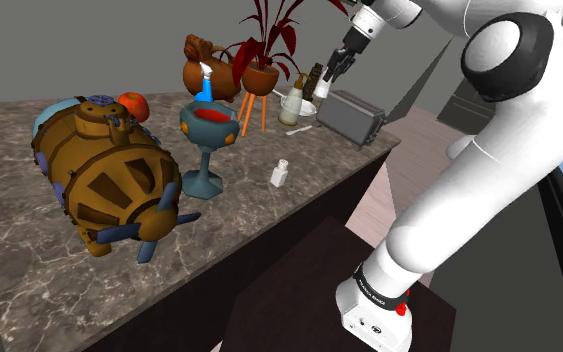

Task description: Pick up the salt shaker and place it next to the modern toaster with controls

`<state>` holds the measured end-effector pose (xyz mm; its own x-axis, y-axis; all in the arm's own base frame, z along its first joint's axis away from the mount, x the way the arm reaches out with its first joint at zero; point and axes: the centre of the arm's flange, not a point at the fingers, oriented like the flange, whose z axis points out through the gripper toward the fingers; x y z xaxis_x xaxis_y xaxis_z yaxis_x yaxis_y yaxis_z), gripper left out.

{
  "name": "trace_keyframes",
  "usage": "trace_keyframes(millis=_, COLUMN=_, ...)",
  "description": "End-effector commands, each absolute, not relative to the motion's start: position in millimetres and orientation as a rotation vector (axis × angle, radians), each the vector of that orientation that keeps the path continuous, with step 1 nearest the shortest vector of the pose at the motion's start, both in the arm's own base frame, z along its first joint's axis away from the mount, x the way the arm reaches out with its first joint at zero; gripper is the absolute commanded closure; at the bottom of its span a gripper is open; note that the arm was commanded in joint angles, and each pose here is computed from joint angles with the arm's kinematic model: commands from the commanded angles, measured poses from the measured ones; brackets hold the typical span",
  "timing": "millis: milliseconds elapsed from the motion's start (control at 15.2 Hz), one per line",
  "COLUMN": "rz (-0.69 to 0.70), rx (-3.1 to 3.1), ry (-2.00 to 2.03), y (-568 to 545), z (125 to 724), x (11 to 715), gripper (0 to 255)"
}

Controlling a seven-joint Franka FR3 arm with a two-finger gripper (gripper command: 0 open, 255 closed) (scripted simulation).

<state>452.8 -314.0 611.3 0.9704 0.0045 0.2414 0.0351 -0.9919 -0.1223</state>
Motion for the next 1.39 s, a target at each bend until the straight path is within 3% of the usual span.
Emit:
trace_keyframes(millis=0, rz=-0.366, rx=-2.994, ry=-0.034, y=-339.9, z=609.9, x=446.7, gripper=255)
trace_keyframes(millis=924, rz=-0.366, rx=-2.994, ry=-0.034, y=-522.2, z=609.9, x=411.3, gripper=255)
trace_keyframes(millis=1320, rz=-0.366, rx=-2.994, ry=-0.034, y=-522.2, z=578.3, x=411.2, gripper=255)
